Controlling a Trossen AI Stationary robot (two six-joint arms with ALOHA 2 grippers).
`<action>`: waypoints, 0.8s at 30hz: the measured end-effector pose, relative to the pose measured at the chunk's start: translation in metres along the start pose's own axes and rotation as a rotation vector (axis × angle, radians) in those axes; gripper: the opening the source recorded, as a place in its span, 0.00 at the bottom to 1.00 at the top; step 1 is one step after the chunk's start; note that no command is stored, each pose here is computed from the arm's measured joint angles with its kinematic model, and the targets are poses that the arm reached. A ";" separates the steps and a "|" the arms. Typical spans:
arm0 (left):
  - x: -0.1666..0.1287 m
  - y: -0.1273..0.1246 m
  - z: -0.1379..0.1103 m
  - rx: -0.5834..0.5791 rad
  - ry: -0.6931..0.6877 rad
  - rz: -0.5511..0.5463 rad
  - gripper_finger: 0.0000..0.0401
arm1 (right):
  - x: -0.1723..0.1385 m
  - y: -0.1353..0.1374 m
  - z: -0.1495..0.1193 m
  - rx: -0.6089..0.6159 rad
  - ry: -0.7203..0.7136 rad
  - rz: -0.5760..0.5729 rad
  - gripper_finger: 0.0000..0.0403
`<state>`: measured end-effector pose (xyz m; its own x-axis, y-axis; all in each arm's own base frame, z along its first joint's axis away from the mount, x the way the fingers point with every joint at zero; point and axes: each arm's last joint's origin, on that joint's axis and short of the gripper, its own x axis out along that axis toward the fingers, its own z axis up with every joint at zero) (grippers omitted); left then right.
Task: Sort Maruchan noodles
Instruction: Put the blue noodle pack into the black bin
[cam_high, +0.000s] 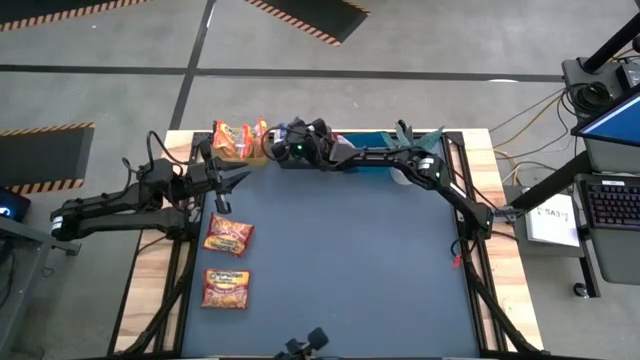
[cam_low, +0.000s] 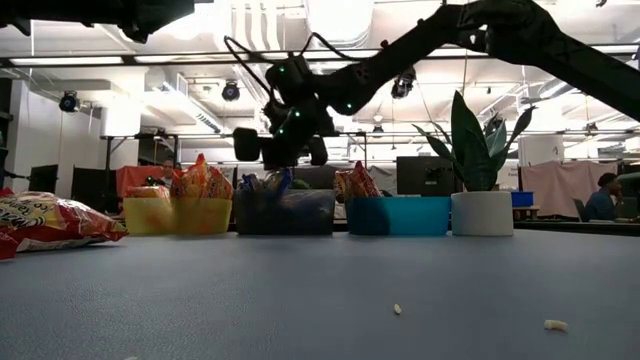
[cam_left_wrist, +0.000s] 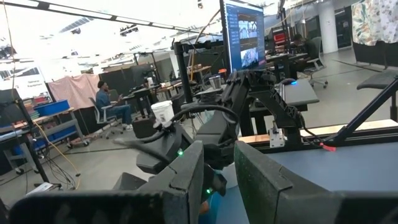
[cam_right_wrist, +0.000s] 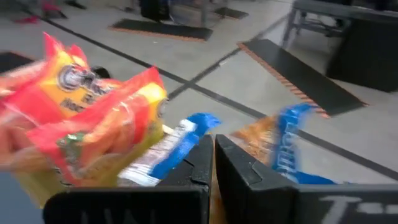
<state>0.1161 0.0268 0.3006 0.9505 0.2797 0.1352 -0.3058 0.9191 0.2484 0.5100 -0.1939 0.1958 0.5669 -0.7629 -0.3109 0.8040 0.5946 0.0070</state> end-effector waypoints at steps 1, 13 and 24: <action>0.000 0.000 0.000 0.000 0.000 0.000 0.19 | 0.001 0.000 -0.002 0.004 -0.013 0.018 0.02; 0.007 0.000 -0.005 -0.007 0.049 0.036 0.19 | -0.059 0.002 0.044 -0.188 0.034 0.060 0.02; 0.032 -0.004 -0.021 -0.077 0.170 0.099 0.19 | -0.178 -0.018 0.025 -0.314 0.098 0.415 0.02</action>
<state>0.1487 0.0376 0.2841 0.9134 0.4069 -0.0103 -0.3996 0.9013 0.1673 0.3994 -0.0751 0.2746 0.7948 -0.4285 -0.4297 0.4141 0.9006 -0.1321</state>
